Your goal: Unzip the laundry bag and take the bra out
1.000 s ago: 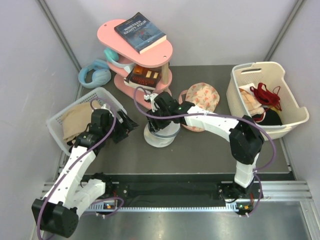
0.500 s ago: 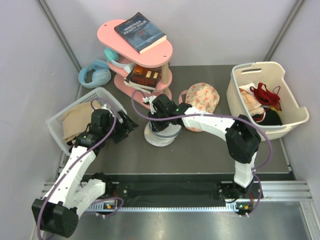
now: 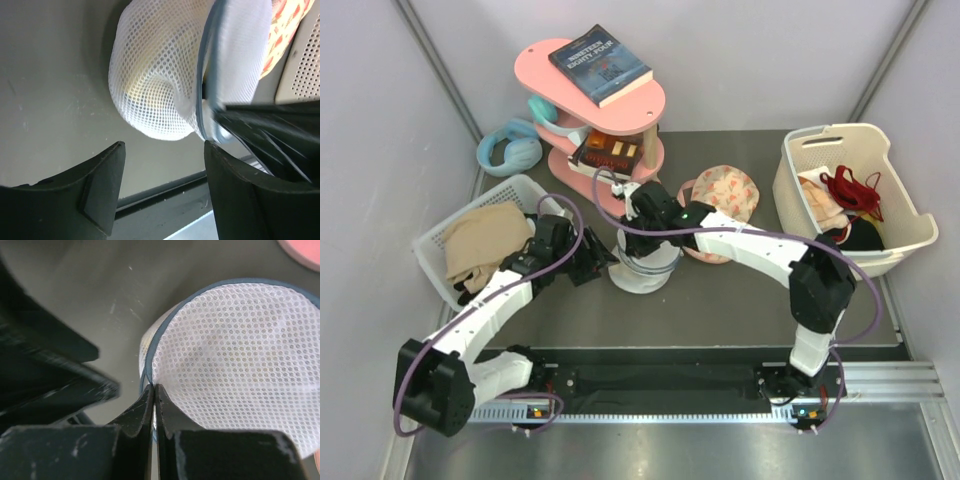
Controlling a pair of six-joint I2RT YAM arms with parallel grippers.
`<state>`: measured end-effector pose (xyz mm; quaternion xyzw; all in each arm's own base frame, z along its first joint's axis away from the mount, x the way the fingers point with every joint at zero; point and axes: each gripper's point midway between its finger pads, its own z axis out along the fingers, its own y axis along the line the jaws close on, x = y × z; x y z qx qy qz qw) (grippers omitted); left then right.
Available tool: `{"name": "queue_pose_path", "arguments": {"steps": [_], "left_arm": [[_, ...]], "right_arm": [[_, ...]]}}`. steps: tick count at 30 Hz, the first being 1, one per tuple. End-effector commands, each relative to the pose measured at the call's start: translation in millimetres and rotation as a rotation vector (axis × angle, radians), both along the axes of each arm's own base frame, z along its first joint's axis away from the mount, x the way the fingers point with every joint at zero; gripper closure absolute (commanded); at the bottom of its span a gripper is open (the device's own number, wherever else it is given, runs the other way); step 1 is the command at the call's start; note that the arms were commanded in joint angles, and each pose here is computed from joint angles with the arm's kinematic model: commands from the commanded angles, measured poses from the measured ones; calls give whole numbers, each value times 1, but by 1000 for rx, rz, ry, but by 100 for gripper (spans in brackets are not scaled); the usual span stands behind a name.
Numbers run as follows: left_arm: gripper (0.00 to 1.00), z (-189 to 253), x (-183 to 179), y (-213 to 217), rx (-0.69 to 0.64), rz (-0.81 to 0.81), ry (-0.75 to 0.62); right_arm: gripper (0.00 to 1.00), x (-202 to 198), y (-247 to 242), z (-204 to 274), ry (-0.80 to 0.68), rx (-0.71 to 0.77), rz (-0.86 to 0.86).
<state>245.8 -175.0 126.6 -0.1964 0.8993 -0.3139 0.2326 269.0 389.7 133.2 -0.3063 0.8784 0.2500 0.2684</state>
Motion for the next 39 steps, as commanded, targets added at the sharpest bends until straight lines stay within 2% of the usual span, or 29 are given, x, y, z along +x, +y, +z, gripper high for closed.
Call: {"name": "queue_pose_path", "arguments": {"steps": [1,8,15,19,20,22,23,28,34,39], "left_arm": [[32,11,20,-7,-30,24,-73],[32,13,31,-19,-75,24,-98],[34,-1,39,-34,-51,-15,-74],[65,-5,44,-39,-37,-22,-73],[81,-7,44,-39,-30,-20,-70],[97,-5,45,-37,-18,-16,-77],[100,-2,44,-35,-12,-11,-85],[100,4,34,-17,41,35,-111],[100,6,18,-15,20,35,-124],[100,1,11,-25,22,0,-104]], "right_arm": [[100,0,2,61,-48,147,-28],[100,-7,-5,78,-48,199,-38],[100,-17,-9,97,-35,271,-30],[100,-22,-16,104,-32,299,-33],[100,-24,-21,105,-32,305,-45],[100,-24,-29,105,-33,308,-61],[100,-22,-38,105,-36,308,-82],[100,-7,-94,98,-41,292,-261],[98,2,-191,70,-70,213,-544],[83,-7,-232,34,-18,109,-669]]}}
